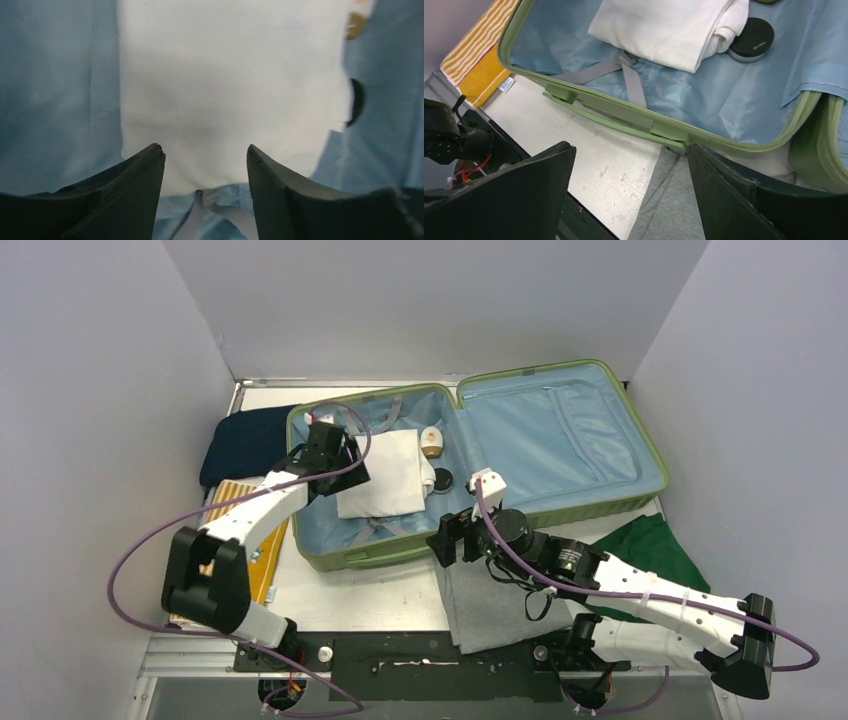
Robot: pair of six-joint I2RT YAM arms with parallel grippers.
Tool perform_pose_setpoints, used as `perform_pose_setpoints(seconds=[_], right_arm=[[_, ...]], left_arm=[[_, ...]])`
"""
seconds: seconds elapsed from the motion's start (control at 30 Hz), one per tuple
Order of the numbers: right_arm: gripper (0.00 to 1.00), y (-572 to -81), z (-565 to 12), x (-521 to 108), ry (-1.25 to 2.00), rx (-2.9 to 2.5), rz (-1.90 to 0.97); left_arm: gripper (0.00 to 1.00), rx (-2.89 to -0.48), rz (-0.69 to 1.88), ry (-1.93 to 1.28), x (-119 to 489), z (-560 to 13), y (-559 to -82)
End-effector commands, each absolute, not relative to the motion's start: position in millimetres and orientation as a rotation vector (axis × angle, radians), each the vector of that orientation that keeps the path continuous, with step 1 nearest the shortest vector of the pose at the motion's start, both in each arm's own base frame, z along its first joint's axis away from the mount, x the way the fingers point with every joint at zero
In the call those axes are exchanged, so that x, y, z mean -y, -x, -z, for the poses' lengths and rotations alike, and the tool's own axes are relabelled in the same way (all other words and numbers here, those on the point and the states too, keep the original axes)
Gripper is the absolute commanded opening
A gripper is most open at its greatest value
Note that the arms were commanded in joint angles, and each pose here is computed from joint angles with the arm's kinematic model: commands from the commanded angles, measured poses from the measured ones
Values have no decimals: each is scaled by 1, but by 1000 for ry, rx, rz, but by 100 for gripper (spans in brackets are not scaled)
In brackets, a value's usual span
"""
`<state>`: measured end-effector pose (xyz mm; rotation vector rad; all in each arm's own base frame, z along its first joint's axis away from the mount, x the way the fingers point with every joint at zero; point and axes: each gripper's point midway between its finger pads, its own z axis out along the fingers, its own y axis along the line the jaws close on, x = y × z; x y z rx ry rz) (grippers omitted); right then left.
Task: Pack the luggage
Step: Place the clothes in the luggage, then move the clothes to the corner of the board.
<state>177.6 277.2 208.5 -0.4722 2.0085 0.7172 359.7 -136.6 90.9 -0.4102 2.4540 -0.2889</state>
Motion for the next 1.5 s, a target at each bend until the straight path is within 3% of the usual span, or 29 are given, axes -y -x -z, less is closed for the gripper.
perform_pose_setpoints(seconds=[0.0,0.17,0.23,0.3,0.4,0.6,0.93,1.2,1.47], right_arm=[[85,-189,-232,-264,392,-1977,-647],[85,-185,-210,-241,337,-2044,-573],[85,-183,-208,-232,305,-2044,-570],[85,-182,-209,-223,272,-2029,-573],[86,-181,-215,-216,248,-2001,-588],[86,-180,-215,-214,246,-2003,-582],[86,-181,-244,-209,181,-1930,-639],[85,-181,-290,-196,98,-1827,-707],[85,-177,-294,-186,37,-1811,-744]], left_arm=[[64,-2151,513,229,152,-221,-367],[83,-2032,644,148,152,-247,-324],[97,-1972,714,219,146,-247,-304],[97,-1940,799,333,138,-241,-285],[97,-1999,870,250,150,-228,-261],[97,-2048,837,169,180,-227,-214],[97,-2131,714,-75,288,-205,-119],[95,-2195,684,-64,364,-170,-119],[95,-2372,553,-38,388,-99,-115]])
